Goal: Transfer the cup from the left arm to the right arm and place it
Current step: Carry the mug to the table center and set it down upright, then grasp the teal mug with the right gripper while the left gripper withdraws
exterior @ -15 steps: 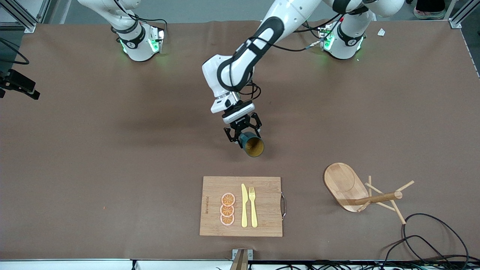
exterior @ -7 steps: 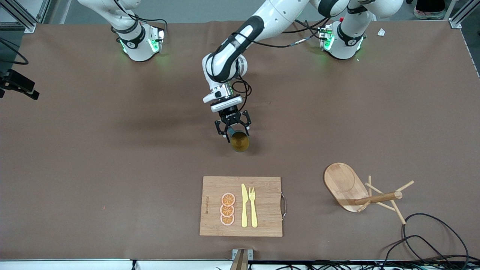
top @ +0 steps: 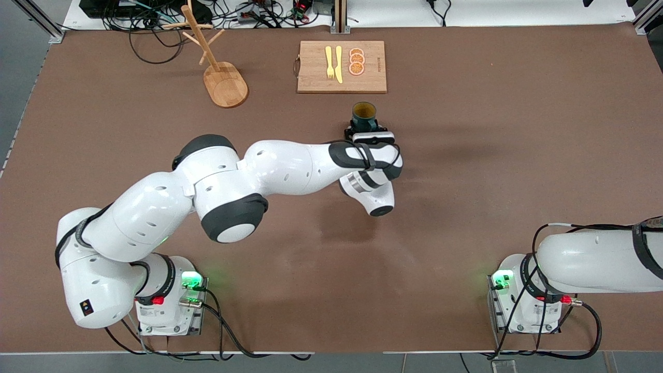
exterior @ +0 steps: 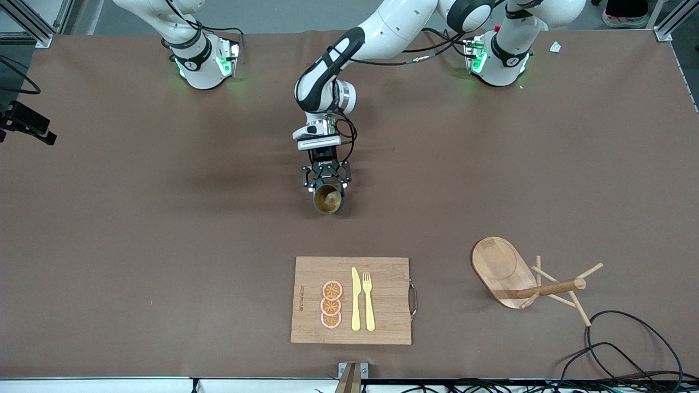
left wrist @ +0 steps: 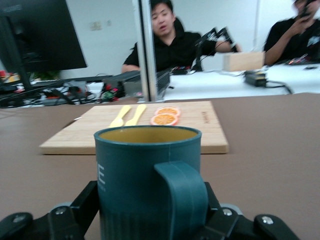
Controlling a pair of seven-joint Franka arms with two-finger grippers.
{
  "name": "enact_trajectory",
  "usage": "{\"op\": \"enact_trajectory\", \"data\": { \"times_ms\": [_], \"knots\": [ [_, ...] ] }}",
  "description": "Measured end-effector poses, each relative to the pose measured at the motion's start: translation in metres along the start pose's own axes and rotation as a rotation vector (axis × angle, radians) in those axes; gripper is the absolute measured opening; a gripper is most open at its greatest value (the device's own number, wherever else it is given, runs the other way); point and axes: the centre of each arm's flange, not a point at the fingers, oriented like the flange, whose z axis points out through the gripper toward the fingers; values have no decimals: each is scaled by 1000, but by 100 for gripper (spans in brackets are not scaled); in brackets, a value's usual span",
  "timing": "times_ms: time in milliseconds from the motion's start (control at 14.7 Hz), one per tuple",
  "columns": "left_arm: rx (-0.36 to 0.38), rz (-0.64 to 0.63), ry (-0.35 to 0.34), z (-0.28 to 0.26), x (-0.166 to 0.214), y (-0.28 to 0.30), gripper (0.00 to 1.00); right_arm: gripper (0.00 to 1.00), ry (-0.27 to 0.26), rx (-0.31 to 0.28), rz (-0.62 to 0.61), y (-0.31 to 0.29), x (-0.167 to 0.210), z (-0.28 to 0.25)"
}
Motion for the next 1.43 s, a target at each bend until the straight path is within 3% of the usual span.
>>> {"op": "enact_trajectory", "data": {
  "times_ms": [272,409,477,613,749,953,1090,1430],
  "knots": [
    [-20,-29,50,-8,-19,0,89,100,0,0,0,0,0,0],
    [-39,-63,47,-26,-26,6,100,100,0,0,0,0,0,0],
    [-40,-77,43,-38,-29,9,100,100,0,0,0,0,0,0],
    [-13,-111,10,-71,-36,17,100,100,0,0,0,0,0,0],
    [69,-157,-29,-115,-32,25,100,100,0,0,1,0,0,0],
    [176,-208,-104,-184,8,38,100,100,-9,0,0,0,1,5],
    [239,-219,-183,-212,56,42,100,100,-30,1,-4,-3,4,16],
    [361,-231,-349,-215,199,29,100,100,-90,-3,34,-48,24,57]
  ]
}}
